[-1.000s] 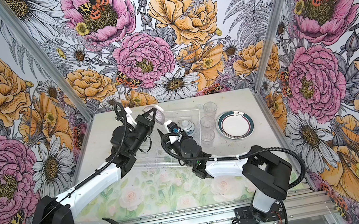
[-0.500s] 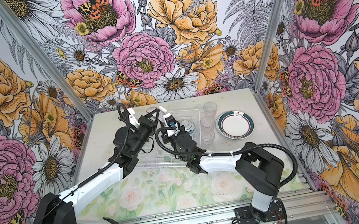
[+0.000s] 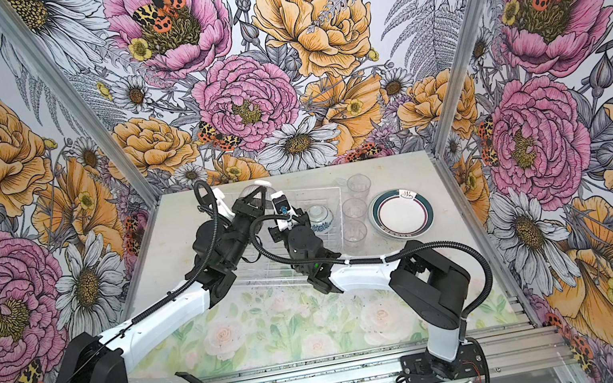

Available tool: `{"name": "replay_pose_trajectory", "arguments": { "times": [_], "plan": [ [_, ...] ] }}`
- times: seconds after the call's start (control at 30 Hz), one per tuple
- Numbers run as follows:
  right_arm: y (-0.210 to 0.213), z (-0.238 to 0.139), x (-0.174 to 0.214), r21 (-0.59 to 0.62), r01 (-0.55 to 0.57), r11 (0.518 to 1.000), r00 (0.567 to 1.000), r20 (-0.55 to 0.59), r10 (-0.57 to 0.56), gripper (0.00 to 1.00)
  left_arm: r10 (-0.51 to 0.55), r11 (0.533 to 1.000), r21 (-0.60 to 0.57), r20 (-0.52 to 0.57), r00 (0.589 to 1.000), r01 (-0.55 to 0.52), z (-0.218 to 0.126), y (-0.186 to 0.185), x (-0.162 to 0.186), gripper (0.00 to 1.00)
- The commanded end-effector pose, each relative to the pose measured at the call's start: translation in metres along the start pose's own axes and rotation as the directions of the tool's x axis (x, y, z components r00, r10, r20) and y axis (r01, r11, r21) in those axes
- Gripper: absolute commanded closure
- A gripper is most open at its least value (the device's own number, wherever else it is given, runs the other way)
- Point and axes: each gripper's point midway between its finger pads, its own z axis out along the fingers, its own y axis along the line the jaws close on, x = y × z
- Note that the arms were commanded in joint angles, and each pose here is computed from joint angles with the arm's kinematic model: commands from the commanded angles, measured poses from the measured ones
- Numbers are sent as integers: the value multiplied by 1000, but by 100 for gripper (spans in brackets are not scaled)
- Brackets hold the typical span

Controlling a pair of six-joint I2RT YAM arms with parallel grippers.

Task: Unload the mixed dishes from the dish rack
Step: 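Hold the striped bowl with the right gripper while the left gripper releases it, then carry the striped bowl with the right gripper and set it beside the glasses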

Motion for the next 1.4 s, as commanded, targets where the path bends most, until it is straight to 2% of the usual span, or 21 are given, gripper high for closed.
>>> {"name": "replay_pose_trajectory", "arguments": {
  "times": [0.0, 0.07, 0.33, 0.4, 0.5, 0.63, 0.87, 0.97, 1.1, 1.17, 1.37],
  "plan": [
    [-3, 4, -22, 25, -86, 996, 994, 66, 84, 94, -17, 994, 110, -11, 1000, 18, -9, -32, 1, 100],
    [-4, 4, -24, 26, -95, 995, 993, 70, 93, 100, -19, 994, 106, -10, 1000, 20, -10, -30, 1, 100],
    [-8, -2, -26, 31, -109, 994, 990, 88, 106, 100, 18, 996, 88, 2, 1000, -18, -7, -21, -2, 98],
    [-10, -2, -26, 37, -110, 993, 990, 88, 106, 100, 29, 995, 91, -1, 1000, -29, -6, -20, -1, 83],
    [-16, -3, -24, 51, -130, 990, 988, 92, 125, 100, 46, 995, 86, -5, 999, -46, -4, -16, -2, 40],
    [-37, -1, -12, 75, -198, 977, 978, 77, 192, 100, 48, 998, 35, 29, 998, -49, -6, 0, -16, 2],
    [-60, 0, 1, 114, -243, 963, 970, 57, 238, 100, 59, 998, -8, 51, 997, -59, -11, 13, -27, 1],
    [-66, -1, 0, 128, -231, 964, 973, 34, 228, 100, 75, 997, -8, 34, 997, -75, -12, 12, -28, 1],
    [-79, -14, -6, 160, -208, 965, 977, -4, 211, 100, 175, 984, -20, -20, 984, -176, -13, -2, -25, 1],
    [-102, -18, -5, 216, -201, 955, 977, -26, 211, 100, 231, 972, -40, -36, 972, -233, -15, -7, -26, 1],
    [-150, -42, -1, 311, -211, 927, 958, -121, 258, 100, 291, 953, -89, 1, 957, -290, -29, -3, -37, 1]
  ]
}}
